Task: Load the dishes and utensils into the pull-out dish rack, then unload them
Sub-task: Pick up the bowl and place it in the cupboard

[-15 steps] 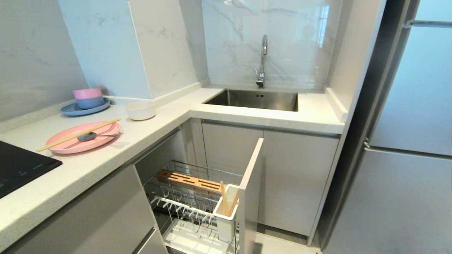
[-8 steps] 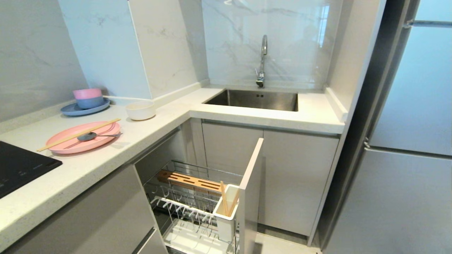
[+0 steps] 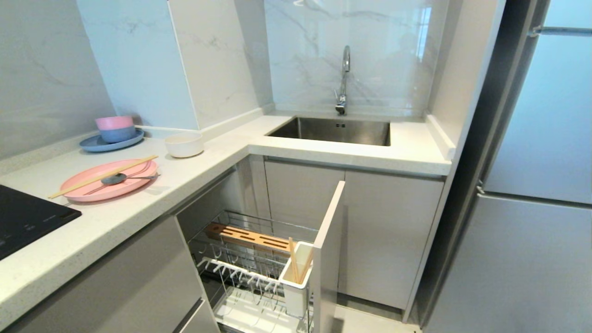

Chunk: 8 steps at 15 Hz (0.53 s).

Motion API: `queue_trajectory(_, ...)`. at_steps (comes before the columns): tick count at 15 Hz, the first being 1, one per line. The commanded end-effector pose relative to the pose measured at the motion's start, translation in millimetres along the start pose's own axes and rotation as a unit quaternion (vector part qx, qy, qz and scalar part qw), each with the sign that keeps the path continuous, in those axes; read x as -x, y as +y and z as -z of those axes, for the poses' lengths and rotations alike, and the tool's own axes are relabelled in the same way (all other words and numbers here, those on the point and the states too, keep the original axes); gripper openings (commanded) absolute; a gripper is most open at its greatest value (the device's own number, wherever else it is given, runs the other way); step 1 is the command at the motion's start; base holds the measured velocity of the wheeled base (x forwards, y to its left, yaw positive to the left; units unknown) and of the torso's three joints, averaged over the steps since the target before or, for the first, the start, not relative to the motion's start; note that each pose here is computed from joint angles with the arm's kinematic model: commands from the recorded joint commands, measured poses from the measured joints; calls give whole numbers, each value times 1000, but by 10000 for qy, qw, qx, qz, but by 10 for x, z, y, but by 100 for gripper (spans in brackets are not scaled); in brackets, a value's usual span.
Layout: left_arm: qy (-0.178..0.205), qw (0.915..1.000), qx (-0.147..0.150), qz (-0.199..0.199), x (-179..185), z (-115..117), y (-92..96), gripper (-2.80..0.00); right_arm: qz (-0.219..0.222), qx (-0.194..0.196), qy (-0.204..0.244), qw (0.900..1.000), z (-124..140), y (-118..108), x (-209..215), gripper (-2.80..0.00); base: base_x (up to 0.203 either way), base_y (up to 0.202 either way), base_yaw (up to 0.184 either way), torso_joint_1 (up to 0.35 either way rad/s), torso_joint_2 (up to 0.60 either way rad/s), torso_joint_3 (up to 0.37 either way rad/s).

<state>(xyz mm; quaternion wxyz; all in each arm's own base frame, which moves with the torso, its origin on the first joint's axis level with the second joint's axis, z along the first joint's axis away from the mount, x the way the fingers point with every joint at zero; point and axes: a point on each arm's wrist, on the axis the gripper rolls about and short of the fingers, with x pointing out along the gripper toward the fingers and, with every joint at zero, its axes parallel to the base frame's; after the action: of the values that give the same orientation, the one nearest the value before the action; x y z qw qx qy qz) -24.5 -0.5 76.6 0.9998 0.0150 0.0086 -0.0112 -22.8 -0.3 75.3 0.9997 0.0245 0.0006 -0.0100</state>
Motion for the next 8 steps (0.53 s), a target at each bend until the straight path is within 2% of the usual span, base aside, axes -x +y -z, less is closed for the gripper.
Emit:
queue_trajectory(1,-45,10000,19,-19,-8,5,1,-280,0,-1,7,10000,4,0,-1,-280,0,0,0,0,0,0)
queue_trajectory(8,-137,9999,30,-28,-15,1,1,-280,0,-1,7,10000,4,0,-1,-280,0,0,0,0,0,0)
